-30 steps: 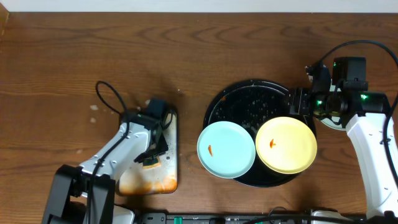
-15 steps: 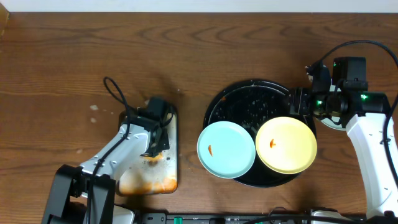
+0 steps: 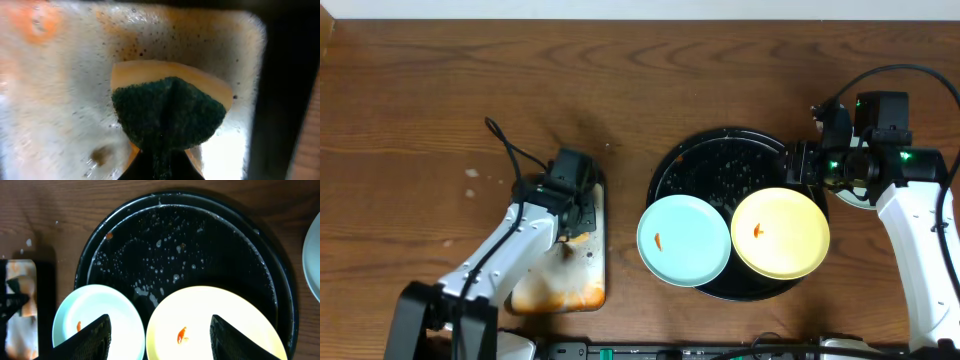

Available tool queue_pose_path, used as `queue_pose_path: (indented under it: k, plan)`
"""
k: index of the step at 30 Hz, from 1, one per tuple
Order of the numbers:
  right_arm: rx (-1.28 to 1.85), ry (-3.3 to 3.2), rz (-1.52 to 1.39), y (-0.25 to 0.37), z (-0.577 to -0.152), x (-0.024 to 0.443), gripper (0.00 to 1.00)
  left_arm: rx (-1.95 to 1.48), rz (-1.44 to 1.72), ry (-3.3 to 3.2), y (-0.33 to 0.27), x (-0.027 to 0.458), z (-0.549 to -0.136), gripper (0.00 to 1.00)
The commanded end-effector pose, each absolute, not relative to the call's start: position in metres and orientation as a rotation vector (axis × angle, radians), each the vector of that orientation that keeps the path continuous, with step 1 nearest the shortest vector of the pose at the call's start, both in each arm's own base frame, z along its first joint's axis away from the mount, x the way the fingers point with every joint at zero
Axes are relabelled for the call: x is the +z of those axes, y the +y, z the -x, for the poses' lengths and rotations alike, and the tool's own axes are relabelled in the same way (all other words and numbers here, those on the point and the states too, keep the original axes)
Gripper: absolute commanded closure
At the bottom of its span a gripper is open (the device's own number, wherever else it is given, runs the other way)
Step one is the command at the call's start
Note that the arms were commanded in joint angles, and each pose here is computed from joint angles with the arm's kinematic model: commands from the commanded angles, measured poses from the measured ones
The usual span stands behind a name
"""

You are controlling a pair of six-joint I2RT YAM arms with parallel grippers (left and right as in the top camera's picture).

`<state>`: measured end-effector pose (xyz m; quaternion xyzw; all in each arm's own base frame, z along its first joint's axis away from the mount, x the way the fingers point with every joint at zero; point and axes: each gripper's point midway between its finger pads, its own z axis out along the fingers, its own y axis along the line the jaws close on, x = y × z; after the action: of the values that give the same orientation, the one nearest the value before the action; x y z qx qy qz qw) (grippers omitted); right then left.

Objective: Clean dirty plates on tray and stack at the side
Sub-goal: 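Rub the sponge in the soapy dish with the left gripper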

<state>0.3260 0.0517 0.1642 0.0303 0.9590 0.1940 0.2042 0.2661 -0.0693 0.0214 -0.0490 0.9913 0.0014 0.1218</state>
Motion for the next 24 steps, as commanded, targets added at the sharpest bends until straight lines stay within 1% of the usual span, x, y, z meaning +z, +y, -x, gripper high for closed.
queue_pose_path:
  k: [1,7,14,17,21,24]
  plan:
    - [0.535,2.671,-0.055,0.054,-0.327,0.165,0.39,0.049,0.115,2.957,-0.063,-0.006,-0.251,0.92]
    - [0.537,2.675,-0.061,0.054,-0.326,0.165,0.40,0.060,0.125,2.980,-0.062,-0.020,-0.249,0.92]
    - [0.536,2.674,-0.060,0.054,-0.326,0.165,0.41,0.069,0.182,3.006,-0.060,-0.018,-0.245,0.92]
    - [0.534,2.674,-0.061,0.054,-0.326,0.165,0.41,0.072,0.153,3.010,-0.063,0.000,-0.254,0.93]
    - [0.458,2.689,-0.083,0.044,-0.326,0.161,0.42,0.067,0.141,2.999,-0.069,0.039,-0.272,0.93]
    - [0.386,2.719,-0.199,0.030,-0.323,0.156,0.45,0.061,0.135,2.990,-0.072,0.067,-0.283,0.92]
